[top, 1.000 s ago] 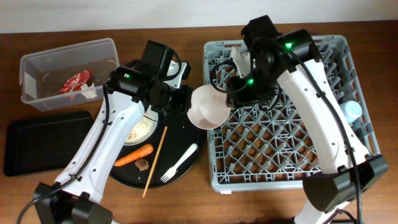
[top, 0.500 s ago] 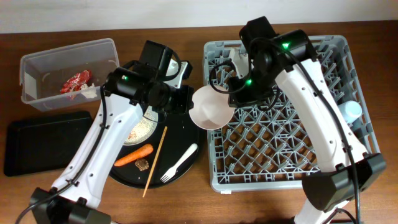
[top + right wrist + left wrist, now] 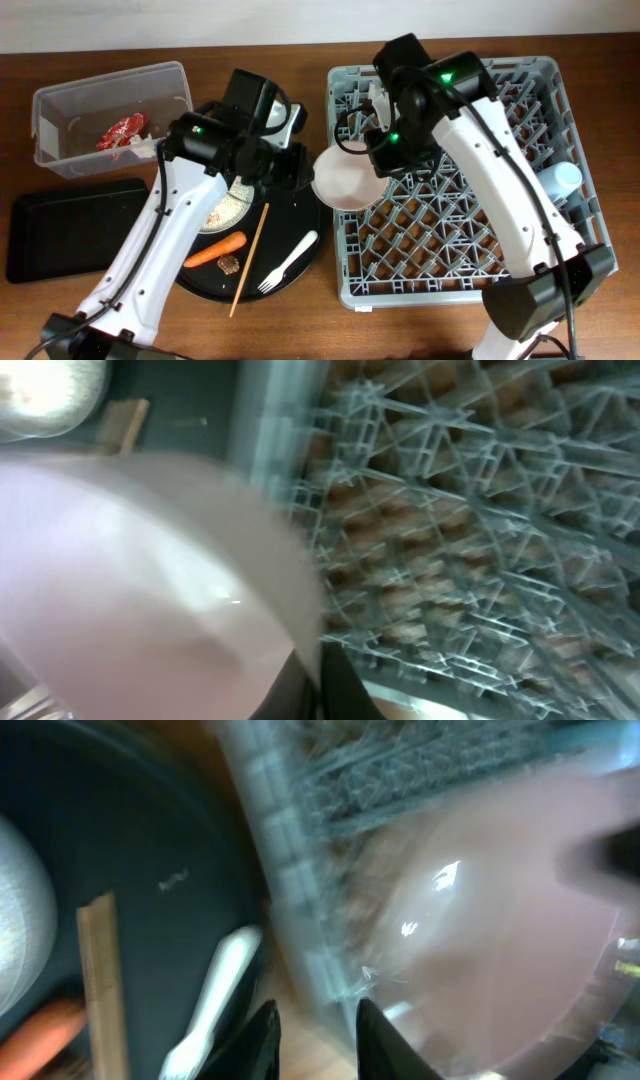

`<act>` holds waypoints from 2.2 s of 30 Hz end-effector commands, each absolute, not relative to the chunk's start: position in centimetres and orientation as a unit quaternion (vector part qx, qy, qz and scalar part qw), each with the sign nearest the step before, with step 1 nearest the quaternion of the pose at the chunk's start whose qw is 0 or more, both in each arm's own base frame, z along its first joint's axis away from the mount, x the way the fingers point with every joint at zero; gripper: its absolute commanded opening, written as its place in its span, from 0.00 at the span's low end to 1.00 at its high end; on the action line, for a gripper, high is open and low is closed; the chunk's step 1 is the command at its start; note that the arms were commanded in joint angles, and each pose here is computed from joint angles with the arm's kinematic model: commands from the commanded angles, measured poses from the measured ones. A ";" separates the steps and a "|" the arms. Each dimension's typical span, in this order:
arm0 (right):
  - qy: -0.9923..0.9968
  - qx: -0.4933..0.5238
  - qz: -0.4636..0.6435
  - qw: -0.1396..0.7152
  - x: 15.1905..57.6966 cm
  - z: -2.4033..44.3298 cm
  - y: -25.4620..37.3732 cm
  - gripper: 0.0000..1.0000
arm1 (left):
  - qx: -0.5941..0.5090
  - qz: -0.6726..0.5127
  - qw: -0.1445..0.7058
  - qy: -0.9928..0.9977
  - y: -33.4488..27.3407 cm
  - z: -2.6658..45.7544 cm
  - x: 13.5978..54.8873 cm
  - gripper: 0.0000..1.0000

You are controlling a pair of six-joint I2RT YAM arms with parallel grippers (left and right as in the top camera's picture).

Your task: Sort waste into correct bins and load items into the dishwasher rack

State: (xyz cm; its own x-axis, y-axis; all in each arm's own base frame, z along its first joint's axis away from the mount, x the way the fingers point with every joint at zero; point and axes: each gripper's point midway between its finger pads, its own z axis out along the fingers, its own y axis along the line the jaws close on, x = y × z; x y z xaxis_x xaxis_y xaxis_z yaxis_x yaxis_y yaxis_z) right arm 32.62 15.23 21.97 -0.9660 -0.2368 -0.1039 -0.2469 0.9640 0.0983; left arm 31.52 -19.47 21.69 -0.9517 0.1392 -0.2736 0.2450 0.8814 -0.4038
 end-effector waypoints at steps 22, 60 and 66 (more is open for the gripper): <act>0.768 0.286 -0.529 0.222 40.6 26.7 -16.2 0.04 | -0.078 -0.060 0.115 0.988 -3.9 21.0 32.2 0.26; 0.938 0.215 -0.238 0.131 39.3 19.5 -1.0 0.93 | -0.077 -0.063 0.118 0.988 -4.0 21.1 32.3 0.27; 0.981 0.110 -0.076 0.141 36.1 24.6 2.5 0.99 | -0.078 -0.058 0.110 0.989 -3.9 20.9 32.0 0.28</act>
State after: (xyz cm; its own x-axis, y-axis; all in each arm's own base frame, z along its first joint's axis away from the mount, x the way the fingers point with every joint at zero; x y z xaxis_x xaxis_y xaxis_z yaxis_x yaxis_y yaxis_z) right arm 37.66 -0.12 23.47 -0.8829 0.2932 -0.3668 0.4034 0.8734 -0.2727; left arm 32.38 -4.15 20.01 -0.9678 -0.1734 -0.1824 -0.1489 0.9789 -0.1401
